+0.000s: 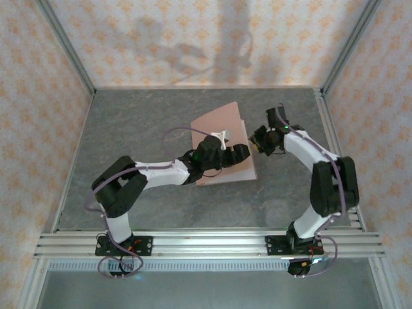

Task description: Put the files into the folder

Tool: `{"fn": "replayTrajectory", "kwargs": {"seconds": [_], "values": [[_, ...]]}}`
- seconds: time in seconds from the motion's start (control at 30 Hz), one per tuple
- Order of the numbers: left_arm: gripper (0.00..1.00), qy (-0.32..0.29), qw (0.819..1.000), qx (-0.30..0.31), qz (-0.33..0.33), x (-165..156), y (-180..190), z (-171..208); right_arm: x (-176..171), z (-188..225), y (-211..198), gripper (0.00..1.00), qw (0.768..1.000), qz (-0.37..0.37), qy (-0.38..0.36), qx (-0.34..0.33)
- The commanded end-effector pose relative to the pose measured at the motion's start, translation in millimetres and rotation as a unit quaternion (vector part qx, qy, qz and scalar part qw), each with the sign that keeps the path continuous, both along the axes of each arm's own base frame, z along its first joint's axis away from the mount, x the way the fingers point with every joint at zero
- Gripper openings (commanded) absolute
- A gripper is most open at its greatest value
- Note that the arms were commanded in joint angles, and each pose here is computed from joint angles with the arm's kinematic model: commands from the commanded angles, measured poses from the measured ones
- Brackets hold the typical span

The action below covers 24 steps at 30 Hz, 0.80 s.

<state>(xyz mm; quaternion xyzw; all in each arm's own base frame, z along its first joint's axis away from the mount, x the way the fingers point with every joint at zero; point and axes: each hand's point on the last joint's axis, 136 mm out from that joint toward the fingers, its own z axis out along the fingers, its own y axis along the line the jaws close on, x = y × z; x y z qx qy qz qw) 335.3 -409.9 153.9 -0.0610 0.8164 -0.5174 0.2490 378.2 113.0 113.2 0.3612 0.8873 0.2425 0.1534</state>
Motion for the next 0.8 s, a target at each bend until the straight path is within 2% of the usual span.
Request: {"fn": "replayTrajectory", "kwargs": {"seconds": [0.0, 0.17, 0.2, 0.27, 0.37, 0.4, 0.43, 0.47, 0.6, 0.77], "values": [[0.62, 0.009, 1.0, 0.02, -0.008, 2, -4, -13, -20, 26, -48, 0.27, 0.993, -0.043, -0.021, -0.109], [0.62, 0.039, 0.998, 0.052, -0.001, 2, -3, -41, -26, 48, -54, 0.28, 0.99, -0.044, -0.056, -0.123], [0.62, 0.056, 0.996, 0.07, -0.001, 1, -3, -60, -27, 49, -54, 0.28, 0.99, -0.041, -0.059, -0.123], [0.62, 0.065, 0.995, 0.081, 0.004, 0, 0, -70, -30, 50, -54, 0.3, 0.989, -0.038, -0.064, -0.125], [0.65, 0.065, 0.993, 0.094, 0.02, -2, 9, -69, -34, 53, -56, 0.42, 0.988, -0.033, -0.073, -0.133], [0.67, 0.055, 0.994, 0.092, 0.03, -2, 14, -56, -36, 55, -59, 0.59, 0.986, -0.031, -0.078, -0.141], [0.8, 0.046, 0.994, 0.096, 0.038, -3, 20, -46, -38, 59, -62, 0.89, 0.985, -0.03, -0.086, -0.149], [0.99, 0.037, 0.993, 0.102, 0.043, -4, 25, -35, -40, 62, -66, 1.0, 0.982, -0.032, -0.091, -0.159], [1.0, -0.006, 0.975, 0.196, 0.105, -9, 77, 5, -52, 85, -93, 0.99, 0.963, -0.048, -0.123, -0.233], [1.0, -0.065, 0.918, 0.32, 0.224, -16, 179, 50, -74, 125, -136, 0.99, 0.917, -0.105, -0.191, -0.333]]}}
